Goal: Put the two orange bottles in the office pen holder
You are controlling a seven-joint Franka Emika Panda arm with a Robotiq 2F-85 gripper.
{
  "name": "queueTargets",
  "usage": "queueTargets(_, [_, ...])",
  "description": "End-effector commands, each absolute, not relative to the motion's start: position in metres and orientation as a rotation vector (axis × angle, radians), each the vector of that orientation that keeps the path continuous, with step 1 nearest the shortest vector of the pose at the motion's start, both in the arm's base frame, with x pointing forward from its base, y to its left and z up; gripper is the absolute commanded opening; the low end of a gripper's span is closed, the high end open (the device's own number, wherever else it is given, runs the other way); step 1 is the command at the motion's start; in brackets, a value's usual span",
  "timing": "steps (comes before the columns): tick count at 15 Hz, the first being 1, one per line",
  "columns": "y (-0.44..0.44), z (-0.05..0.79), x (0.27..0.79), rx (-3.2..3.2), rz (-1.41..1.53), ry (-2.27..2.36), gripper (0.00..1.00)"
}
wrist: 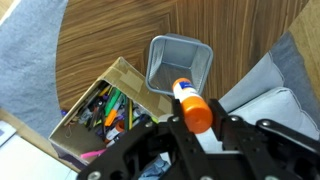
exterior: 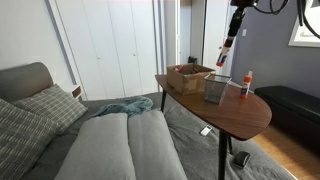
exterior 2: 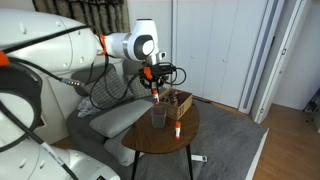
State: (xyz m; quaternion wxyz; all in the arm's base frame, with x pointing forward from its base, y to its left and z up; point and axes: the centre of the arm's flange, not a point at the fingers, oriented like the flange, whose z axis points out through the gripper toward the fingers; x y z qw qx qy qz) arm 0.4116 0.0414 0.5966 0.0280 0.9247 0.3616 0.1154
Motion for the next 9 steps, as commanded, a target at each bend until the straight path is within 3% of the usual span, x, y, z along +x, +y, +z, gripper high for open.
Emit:
queueTargets(1, [0.058, 0.576, 0.444, 2.745, 0.359, 1.168, 0.08])
queueTargets(9, [0.051, 0.525, 0.469, 2.681, 0.181, 1.228, 0.08])
